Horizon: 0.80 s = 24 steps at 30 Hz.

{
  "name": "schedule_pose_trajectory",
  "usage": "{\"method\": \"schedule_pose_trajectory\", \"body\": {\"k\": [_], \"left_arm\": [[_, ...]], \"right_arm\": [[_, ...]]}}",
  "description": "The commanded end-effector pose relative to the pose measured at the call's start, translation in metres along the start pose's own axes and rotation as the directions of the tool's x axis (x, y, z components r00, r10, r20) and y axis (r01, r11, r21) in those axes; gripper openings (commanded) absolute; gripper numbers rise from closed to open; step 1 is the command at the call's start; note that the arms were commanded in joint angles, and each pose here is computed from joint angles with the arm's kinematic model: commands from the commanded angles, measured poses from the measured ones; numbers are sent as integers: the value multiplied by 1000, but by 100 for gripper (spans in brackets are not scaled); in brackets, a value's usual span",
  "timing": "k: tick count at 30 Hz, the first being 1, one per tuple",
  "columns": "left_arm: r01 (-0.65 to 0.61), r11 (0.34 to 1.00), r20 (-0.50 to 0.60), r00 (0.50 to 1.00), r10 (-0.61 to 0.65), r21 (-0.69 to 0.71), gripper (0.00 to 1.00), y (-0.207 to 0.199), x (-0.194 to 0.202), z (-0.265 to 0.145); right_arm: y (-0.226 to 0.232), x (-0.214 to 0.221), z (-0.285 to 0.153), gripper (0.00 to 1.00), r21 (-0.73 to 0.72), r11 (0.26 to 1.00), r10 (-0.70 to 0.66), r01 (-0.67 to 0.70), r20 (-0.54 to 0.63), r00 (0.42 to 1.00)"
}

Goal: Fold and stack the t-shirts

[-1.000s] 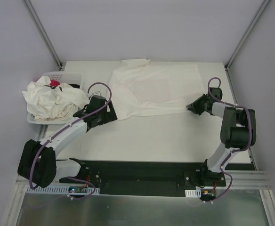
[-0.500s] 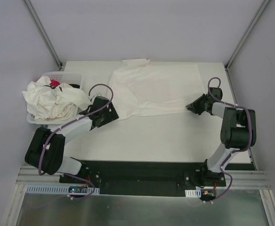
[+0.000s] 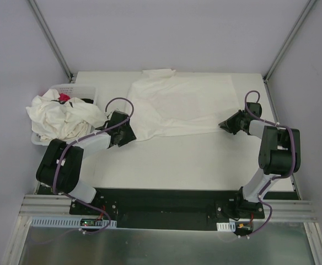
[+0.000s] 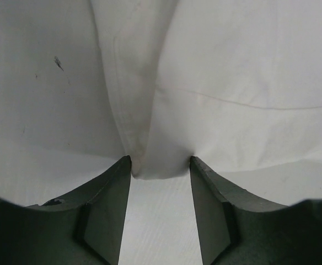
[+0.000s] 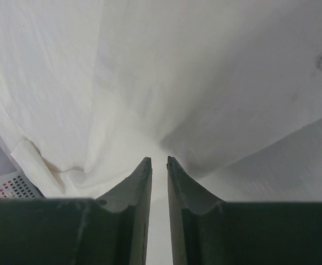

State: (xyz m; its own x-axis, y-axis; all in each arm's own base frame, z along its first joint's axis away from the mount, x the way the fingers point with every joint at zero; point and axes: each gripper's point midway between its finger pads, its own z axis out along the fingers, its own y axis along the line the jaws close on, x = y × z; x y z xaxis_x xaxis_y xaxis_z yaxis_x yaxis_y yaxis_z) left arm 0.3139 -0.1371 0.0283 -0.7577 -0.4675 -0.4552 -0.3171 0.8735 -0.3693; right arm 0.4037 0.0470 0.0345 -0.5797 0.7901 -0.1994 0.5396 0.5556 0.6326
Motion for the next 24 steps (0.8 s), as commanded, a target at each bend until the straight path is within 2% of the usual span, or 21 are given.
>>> {"method": "schedule_pose_trajectory", "body": {"k": [1,6,9,14,24], "left_arm": [[17,999,20,1000,-17,35,44,-12,-17,2],[6,999,11,1000,-7,42,25,-14,-18,4],[3,999,13,1000,-3,44,20,-14,-20,5],[-17,999,15,1000,17,48,2,-18,-24,-1],[-107,994,60,992,108,-12,0,-9,-41,-33]], "right_arm": [[14,-11,-9,20,-43,999,-6,7,26,1000],[13,-14,-8,19,-44,999,0,1,28,1000],[15,-14,-8,19,-51,999,2,0,23,1000],[14,-12,-7,19,-55,998,5,-4,16,1000],[10,-11,-9,18,-49,999,13,-12,18,1000]]}}
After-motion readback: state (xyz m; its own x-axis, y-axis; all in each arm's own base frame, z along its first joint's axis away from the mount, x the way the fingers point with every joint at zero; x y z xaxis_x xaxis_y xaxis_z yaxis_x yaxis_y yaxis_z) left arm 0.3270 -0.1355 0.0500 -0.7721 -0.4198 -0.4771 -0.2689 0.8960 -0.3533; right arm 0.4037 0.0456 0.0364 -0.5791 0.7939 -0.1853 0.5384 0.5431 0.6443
